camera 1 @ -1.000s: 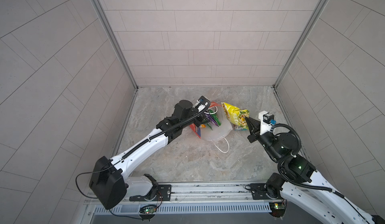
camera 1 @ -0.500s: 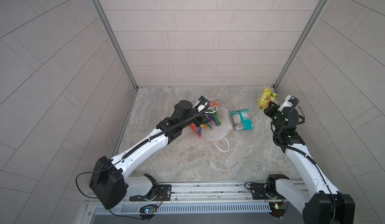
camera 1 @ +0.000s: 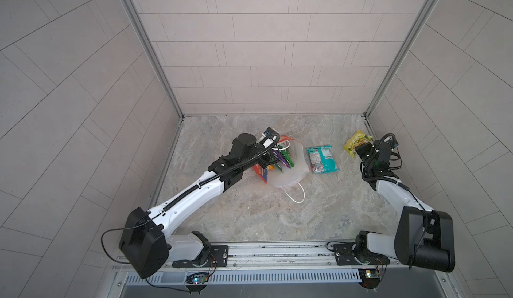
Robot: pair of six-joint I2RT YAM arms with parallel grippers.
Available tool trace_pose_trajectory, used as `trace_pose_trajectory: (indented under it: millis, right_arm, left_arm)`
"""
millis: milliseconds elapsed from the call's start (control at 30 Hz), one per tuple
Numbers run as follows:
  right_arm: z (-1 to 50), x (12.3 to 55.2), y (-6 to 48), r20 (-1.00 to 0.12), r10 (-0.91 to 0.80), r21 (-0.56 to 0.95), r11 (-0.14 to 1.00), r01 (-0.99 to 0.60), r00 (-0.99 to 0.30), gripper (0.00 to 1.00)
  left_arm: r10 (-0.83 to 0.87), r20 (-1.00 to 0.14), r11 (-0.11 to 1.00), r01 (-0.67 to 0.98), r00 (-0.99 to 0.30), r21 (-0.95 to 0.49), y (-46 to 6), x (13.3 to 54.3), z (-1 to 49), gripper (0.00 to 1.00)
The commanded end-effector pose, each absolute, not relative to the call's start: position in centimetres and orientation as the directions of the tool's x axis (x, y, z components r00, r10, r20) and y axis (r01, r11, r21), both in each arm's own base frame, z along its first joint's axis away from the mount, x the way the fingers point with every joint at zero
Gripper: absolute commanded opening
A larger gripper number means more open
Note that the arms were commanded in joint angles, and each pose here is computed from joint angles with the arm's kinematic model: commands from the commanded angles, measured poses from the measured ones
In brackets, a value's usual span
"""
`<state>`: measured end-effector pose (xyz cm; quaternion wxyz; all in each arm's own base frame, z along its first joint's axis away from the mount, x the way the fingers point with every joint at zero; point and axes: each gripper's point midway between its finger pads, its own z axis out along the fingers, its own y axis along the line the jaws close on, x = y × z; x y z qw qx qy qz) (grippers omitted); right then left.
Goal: Take the snacks out of the paper bag
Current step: Place the snack at the top-right of the table.
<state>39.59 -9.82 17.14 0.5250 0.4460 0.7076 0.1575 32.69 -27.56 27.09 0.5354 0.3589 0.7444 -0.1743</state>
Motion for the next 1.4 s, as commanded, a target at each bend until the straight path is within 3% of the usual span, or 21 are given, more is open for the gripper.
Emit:
trace_pose_trajectory:
  millis: [0,700,900,1167,1267,1367]
  right_arm:
    - [17.5,40.3,-9.0,-0.545,0.837,0.758,0.512,0.404,-0.039,0.00]
    - [7.3,42.4,-8.2,-0.327,0.944,0.798,0.298,0.523,-0.038,0.00]
    - [3.6,41.7,-6.6,-0.245,0.969,0.802,0.217,0.556,-0.025,0.06]
    - [4.3,41.5,-6.2,-0.243,0.970,0.824,0.203,0.528,0.006,0.35]
    - [5.8,40.8,-6.7,-0.275,0.961,0.822,0.220,0.524,0.027,0.49]
    - [7.3,39.7,-7.1,-0.315,0.949,0.806,0.249,0.537,0.034,0.56]
  left_arm:
    - [0.300,-0.944,0.684,0.721,-0.136,0.114,-27.8,32.5,28.6,0.00]
    - [0.296,-0.943,0.675,0.732,-0.154,0.092,-28.5,32.9,27.9,0.00]
    - [0.293,-0.943,0.674,0.734,-0.160,0.085,-28.5,32.8,27.6,0.00]
    - [0.292,-0.943,0.672,0.736,-0.159,0.084,-28.5,32.8,27.7,0.00]
    - [0.292,-0.943,0.672,0.736,-0.159,0.084,-28.5,32.7,27.7,0.00]
    - [0.294,-0.942,0.672,0.735,-0.161,0.084,-28.5,32.8,27.6,0.00]
